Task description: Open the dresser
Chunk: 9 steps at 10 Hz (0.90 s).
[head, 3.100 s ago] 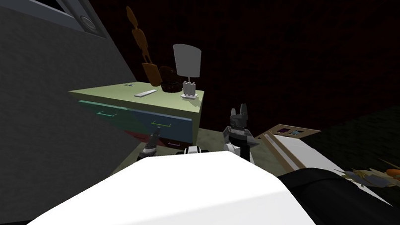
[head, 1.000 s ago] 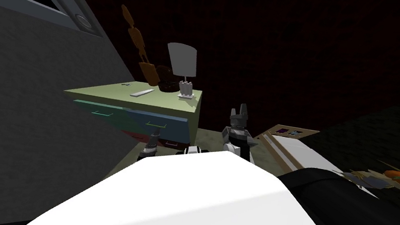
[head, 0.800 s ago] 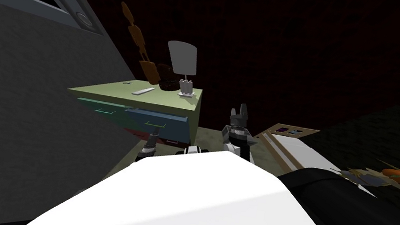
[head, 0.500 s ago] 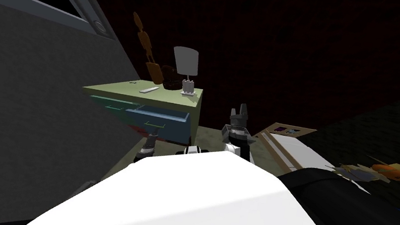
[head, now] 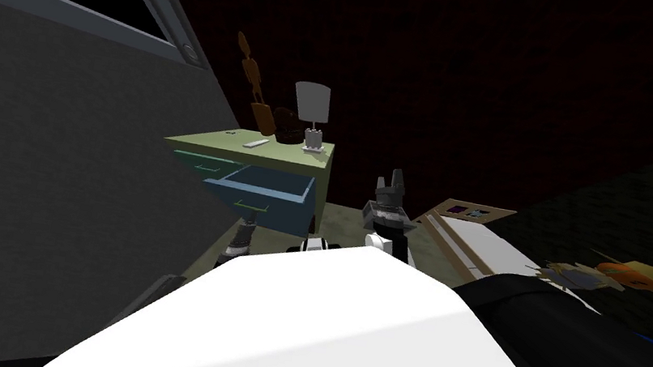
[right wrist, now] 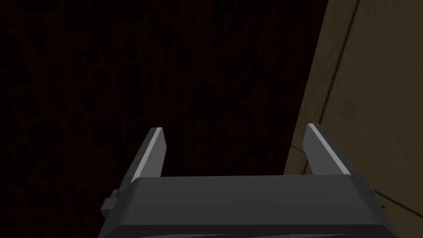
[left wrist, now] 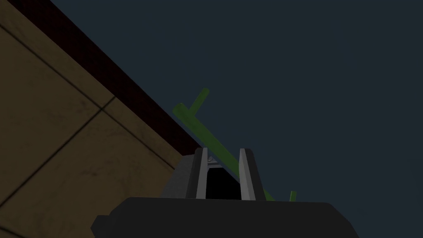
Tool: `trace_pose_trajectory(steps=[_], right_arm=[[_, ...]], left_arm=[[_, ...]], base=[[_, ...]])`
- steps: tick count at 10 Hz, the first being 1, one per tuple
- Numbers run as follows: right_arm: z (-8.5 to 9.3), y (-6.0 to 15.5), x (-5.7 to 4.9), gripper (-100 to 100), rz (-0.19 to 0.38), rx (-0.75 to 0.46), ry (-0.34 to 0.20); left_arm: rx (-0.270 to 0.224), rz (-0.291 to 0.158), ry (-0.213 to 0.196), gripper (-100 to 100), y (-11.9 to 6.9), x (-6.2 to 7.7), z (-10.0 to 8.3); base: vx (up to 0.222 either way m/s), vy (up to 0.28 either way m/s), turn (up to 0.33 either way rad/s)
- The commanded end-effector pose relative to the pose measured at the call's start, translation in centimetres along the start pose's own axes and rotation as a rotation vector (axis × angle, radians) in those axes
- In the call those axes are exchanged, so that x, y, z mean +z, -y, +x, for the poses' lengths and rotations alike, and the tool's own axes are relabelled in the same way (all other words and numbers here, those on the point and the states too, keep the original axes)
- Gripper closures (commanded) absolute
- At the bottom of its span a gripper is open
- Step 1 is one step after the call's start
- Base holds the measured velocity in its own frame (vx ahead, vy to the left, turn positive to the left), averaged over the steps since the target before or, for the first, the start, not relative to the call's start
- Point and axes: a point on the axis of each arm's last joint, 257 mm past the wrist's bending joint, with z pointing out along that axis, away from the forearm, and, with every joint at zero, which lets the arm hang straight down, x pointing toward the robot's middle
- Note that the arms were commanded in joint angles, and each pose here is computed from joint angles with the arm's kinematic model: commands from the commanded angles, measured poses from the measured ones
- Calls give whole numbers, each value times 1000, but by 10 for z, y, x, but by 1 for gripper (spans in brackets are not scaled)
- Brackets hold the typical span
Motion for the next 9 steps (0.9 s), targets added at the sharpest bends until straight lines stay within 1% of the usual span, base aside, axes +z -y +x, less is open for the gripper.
trace_pose_trajectory(steps=[1, 4, 5, 6, 7, 8, 9], right_arm=[[0, 0, 0, 0, 0, 0, 0], [0, 0, 0, 0, 0, 0, 0], [0, 0, 0, 0, 0, 0, 0], [0, 0, 0, 0, 0, 0, 0], [0, 0, 0, 0, 0, 0, 0], [0, 0, 0, 0, 0, 0, 0], [0, 0, 0, 0, 0, 0, 0]], left_arm=[[-3, 0, 0, -100, 1, 10, -17], [-7, 1, 0, -100, 4, 20, -33], [-10, 2, -1, -100, 7, 27, -43], [-12, 3, -1, -100, 8, 31, -48], [-16, -14, -7, -100, 5, 24, -41], [-18, -20, -7, 0, 4, 23, -42], [-18, -25, -8, 0, 2, 22, -41]], base=[[-26, -33, 17], [-10, -43, 10], [-24, -53, 6], [-21, -59, 5], [-2, -21, 10], [0, 0, 0], [0, 0, 0]])
